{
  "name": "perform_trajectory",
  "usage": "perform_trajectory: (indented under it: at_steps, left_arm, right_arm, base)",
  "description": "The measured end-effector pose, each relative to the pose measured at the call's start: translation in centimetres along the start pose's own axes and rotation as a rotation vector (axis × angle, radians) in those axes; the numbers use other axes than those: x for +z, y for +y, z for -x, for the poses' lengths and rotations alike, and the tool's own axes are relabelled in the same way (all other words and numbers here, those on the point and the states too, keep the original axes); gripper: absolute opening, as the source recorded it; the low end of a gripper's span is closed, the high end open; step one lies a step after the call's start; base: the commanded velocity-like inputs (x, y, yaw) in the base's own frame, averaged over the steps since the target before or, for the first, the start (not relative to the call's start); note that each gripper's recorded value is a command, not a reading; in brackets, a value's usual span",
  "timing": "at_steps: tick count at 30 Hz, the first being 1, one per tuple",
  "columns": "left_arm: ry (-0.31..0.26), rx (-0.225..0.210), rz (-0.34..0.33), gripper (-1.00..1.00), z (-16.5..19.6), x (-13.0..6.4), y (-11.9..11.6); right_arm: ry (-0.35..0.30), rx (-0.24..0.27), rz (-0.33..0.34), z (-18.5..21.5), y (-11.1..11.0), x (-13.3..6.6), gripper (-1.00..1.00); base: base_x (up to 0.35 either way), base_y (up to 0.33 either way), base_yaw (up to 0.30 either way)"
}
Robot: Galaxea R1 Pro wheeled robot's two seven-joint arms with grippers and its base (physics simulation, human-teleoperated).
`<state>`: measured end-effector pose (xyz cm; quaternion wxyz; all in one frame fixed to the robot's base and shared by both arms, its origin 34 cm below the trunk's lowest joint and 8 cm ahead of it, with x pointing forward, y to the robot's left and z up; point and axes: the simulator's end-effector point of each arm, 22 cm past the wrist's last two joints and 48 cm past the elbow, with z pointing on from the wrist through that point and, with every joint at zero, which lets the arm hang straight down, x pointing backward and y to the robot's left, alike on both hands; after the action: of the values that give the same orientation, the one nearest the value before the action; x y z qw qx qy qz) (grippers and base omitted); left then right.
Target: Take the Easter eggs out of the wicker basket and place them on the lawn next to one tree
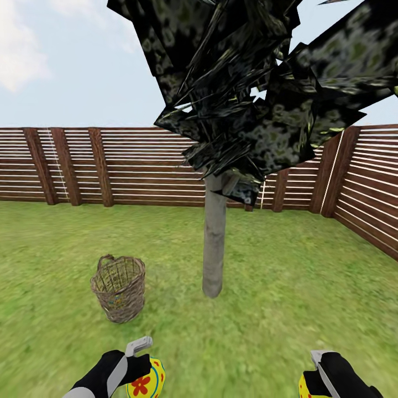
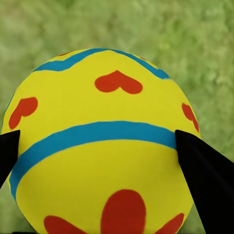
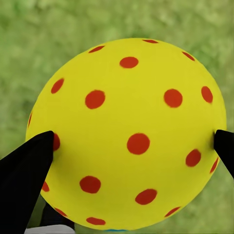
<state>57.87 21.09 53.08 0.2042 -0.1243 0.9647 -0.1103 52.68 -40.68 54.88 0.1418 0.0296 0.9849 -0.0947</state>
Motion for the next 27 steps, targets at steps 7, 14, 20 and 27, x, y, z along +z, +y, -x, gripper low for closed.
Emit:
perform_trajectory:
  at_steps: [7,14,20,27]
  left_arm:
    - [-0.001,0.002,0.0,-1.0,-0.6,1.1,0.4]
    - [-0.001,0.002,0.001,-1.0,-1.2,2.2,0.8]
    - [-0.001,0.002,0.001,-1.0,-1.8,3.2,1.1]
    - [-0.008,0.01,0.004,-1.0,-1.7,3.4,1.5]
  right_arm:
    - [0.0,0.0,0.0,-0.5,0.2,1.2,-1.0]
    - [0.0,-0.001,0.0,-1.1,0.5,2.4,-1.0]
    - [0.001,0.001,0.002,-1.6,0.7,3.5,-1.0]
    - [0.006,-0.003,-0.006,-2.1,-0.1,3.9,-1.0]
  base:
    - [0.0,0.0,0.0]
    - [0.0,0.0,0.0]
    - [0.0,0.0,0.0]
    - [0.0,0.0,0.0]
